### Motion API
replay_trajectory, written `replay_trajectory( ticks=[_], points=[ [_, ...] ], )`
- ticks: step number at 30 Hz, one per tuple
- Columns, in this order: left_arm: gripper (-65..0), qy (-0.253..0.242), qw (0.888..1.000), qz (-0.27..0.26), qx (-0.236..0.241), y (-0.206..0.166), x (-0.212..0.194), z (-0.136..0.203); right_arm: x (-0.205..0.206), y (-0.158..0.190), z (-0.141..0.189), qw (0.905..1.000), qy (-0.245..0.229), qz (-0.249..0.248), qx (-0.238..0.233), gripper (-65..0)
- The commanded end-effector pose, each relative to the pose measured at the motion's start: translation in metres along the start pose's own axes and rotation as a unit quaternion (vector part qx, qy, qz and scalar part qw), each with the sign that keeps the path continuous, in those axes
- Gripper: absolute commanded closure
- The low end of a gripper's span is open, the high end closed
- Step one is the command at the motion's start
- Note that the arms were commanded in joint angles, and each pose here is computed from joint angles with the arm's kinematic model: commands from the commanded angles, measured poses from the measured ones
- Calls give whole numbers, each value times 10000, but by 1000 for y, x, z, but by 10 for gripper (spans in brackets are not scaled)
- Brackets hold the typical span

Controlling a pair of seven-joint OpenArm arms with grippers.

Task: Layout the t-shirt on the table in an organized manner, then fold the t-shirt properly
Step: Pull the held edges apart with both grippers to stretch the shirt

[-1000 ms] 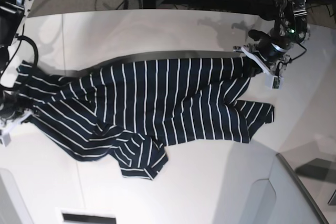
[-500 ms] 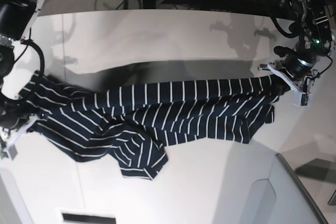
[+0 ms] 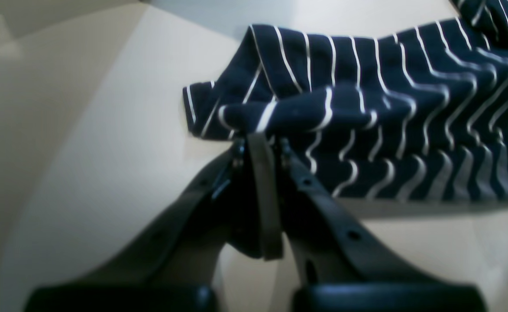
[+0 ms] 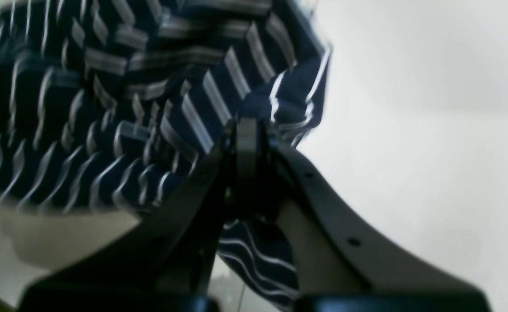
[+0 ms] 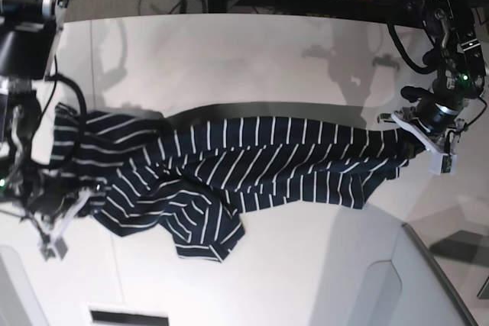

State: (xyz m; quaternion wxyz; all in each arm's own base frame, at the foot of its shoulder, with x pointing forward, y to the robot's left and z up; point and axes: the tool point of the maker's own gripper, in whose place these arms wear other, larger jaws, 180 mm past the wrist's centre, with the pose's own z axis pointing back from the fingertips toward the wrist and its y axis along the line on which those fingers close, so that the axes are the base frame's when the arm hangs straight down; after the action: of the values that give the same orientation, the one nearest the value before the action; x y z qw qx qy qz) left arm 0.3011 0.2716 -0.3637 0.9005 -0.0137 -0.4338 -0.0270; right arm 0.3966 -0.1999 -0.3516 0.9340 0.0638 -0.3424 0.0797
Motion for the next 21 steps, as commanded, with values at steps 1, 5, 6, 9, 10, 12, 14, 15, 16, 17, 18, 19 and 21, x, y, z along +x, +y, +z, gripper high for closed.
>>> replay_trajectory(
  ticks=[1,5,6,9,10,12,14,15,16,17,18,19,21],
  points=[
    [0,-221,9997,-10,48,6,14,0,28,-7,1,9995,-328,-27,-20,-6],
    [0,-125,9998,117,41,8,8,-6,39,-20,-25,9984,-377,-413,110,-6],
    [0,-105,9999,132,37,8,6,-7,41,-24,-30,9981,-399,-462,108,-6],
    [0,-73,9999,134,30,7,3,-7,49,-13,-48,9981,-590,-39,187,-6],
    [0,-73,9999,134,30,7,3,-7,50,-7,-54,9975,-656,141,227,-9],
    [0,-73,9999,134,30,7,3,-7,53,4,-64,9957,-784,386,292,-21],
    [0,-73,9999,134,30,7,3,-7,44,9,-75,9967,-524,519,328,-87],
    [0,-69,9999,126,17,6,3,-7,40,8,-77,9973,-374,540,319,-150],
    [0,-49,9999,93,-40,2,2,-9,36,5,-78,9979,-237,530,298,-215],
    [0,-26,9999,50,-99,-3,1,-10,32,2,-77,9983,-127,494,273,-276],
    [0,13,9999,1,-155,-7,0,-11,33,-1,-75,9987,-83,442,247,-327],
    [0,96,9997,-50,-208,-12,-6,-12,36,-7,-70,9992,-124,316,208,-377],
    [0,206,9993,-230,-206,-18,-12,-14,33,-33,-52,9995,-246,-170,42,-414]
  ],
)
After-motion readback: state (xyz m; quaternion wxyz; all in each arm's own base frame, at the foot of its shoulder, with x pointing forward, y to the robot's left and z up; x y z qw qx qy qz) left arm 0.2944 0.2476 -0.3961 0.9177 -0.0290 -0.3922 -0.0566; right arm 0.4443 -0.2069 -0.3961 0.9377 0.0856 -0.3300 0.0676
